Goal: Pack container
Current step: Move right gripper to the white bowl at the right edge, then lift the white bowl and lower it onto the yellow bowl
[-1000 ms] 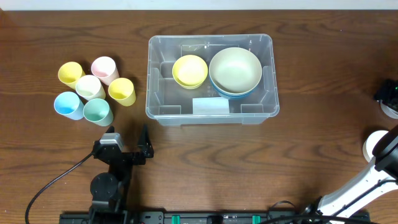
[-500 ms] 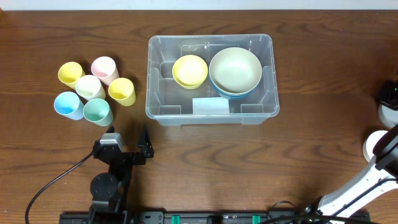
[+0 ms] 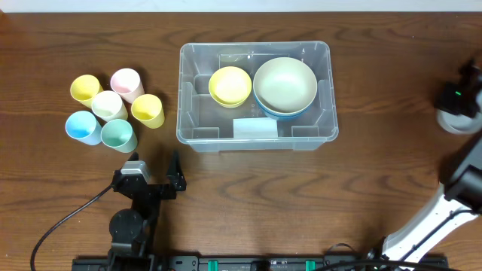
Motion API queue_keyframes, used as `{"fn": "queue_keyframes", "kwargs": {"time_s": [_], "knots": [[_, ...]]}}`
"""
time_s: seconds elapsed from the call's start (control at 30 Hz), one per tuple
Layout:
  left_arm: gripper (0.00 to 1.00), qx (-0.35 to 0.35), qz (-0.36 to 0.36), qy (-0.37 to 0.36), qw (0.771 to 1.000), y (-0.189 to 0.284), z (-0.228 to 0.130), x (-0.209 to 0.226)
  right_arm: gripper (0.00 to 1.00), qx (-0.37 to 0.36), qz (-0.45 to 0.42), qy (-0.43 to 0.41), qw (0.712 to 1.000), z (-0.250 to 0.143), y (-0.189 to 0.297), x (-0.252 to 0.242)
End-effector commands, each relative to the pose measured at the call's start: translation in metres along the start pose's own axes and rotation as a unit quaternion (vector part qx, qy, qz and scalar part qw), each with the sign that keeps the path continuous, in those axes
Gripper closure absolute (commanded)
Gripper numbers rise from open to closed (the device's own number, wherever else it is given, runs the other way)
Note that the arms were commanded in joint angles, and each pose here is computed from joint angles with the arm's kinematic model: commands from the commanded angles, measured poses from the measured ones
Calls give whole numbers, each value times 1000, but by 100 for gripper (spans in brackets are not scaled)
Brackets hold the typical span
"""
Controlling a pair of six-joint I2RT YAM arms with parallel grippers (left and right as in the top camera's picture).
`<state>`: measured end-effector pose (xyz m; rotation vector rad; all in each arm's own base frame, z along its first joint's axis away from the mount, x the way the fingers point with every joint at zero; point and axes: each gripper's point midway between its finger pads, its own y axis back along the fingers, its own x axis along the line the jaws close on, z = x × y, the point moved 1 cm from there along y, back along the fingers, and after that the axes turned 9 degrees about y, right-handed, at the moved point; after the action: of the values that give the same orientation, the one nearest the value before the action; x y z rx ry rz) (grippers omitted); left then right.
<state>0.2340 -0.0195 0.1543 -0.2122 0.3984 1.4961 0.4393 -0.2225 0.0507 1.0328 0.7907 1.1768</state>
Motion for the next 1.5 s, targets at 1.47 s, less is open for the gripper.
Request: {"fn": "queue_keyframes", "kwargs": {"time_s": [1.47], "knots": [[2,20,20,-9,1000,-1,-14,10,99,-36,186,543,818,-109,134,565]]}}
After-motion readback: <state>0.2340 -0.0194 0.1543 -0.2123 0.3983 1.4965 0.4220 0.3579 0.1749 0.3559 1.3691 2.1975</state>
